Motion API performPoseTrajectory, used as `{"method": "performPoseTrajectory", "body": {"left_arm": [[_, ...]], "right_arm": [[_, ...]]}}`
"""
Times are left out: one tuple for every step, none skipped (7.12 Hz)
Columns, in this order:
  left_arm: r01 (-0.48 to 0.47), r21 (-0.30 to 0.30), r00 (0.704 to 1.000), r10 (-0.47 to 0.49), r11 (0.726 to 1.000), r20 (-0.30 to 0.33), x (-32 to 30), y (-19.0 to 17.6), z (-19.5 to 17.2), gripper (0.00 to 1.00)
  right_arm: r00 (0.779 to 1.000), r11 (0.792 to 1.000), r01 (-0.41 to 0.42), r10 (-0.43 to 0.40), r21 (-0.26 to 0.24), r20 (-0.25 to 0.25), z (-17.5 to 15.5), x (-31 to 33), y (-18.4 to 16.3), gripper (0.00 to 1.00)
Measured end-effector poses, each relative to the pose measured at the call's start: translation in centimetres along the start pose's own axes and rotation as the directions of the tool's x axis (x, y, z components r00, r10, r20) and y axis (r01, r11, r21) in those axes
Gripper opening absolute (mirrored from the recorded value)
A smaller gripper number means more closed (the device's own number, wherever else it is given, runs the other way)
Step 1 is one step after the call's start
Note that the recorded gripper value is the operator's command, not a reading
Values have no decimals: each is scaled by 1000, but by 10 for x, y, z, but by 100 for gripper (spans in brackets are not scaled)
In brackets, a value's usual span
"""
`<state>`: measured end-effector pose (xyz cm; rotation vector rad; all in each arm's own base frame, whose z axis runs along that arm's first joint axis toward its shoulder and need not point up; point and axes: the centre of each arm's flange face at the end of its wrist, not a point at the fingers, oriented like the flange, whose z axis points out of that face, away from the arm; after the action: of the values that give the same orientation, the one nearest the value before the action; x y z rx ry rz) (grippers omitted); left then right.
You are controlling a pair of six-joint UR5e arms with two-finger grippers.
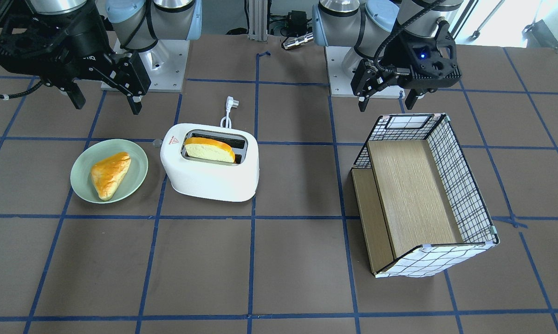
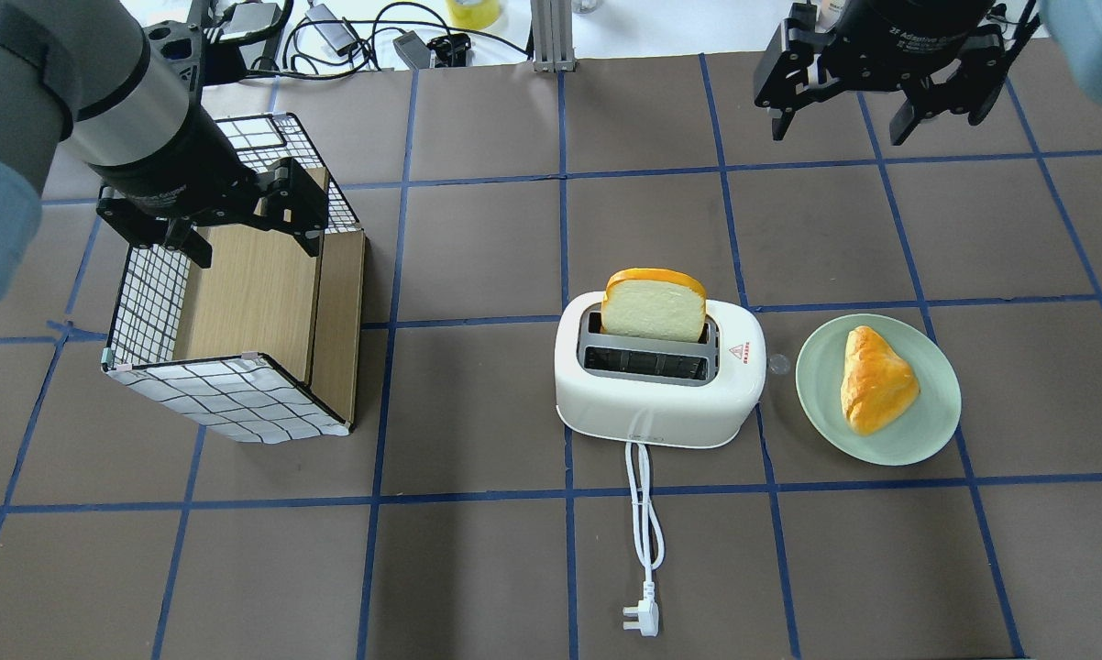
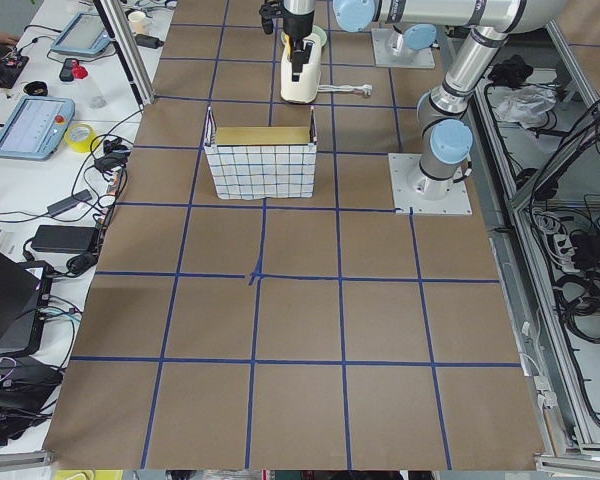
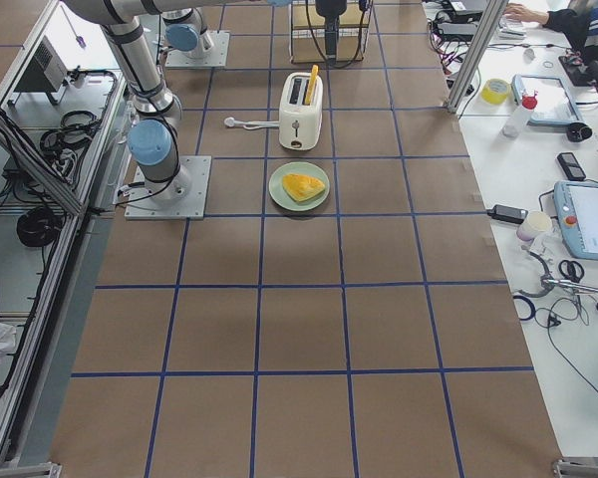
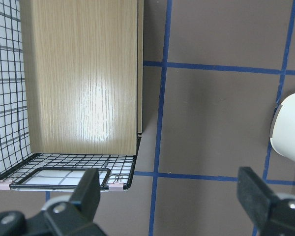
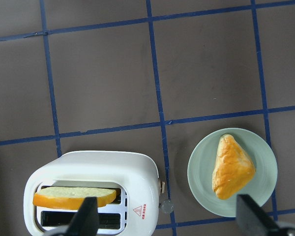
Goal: Press toaster with right arm
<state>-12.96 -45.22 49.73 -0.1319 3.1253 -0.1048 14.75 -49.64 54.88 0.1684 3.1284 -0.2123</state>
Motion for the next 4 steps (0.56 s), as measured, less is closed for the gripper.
{"method": "performPoseTrajectory", "body": {"left_arm": [[0, 0, 1000, 0, 1000, 0, 0, 0, 0, 100], [0, 0, 1000, 0, 1000, 0, 0, 0, 0, 100], [0, 0, 1000, 0, 1000, 0, 0, 0, 0, 100], [0, 0, 1000, 0, 1000, 0, 0, 0, 0, 100]], "right_arm": [[1000, 1000, 0, 0, 2, 2, 0, 0, 0, 92], [1000, 1000, -2, 2, 2, 2, 0, 0, -1, 59], [1000, 1000, -5, 5, -9, -4, 3, 3, -1, 25], [1000, 999, -6, 6, -34, -11, 7, 4, 0, 8]]}}
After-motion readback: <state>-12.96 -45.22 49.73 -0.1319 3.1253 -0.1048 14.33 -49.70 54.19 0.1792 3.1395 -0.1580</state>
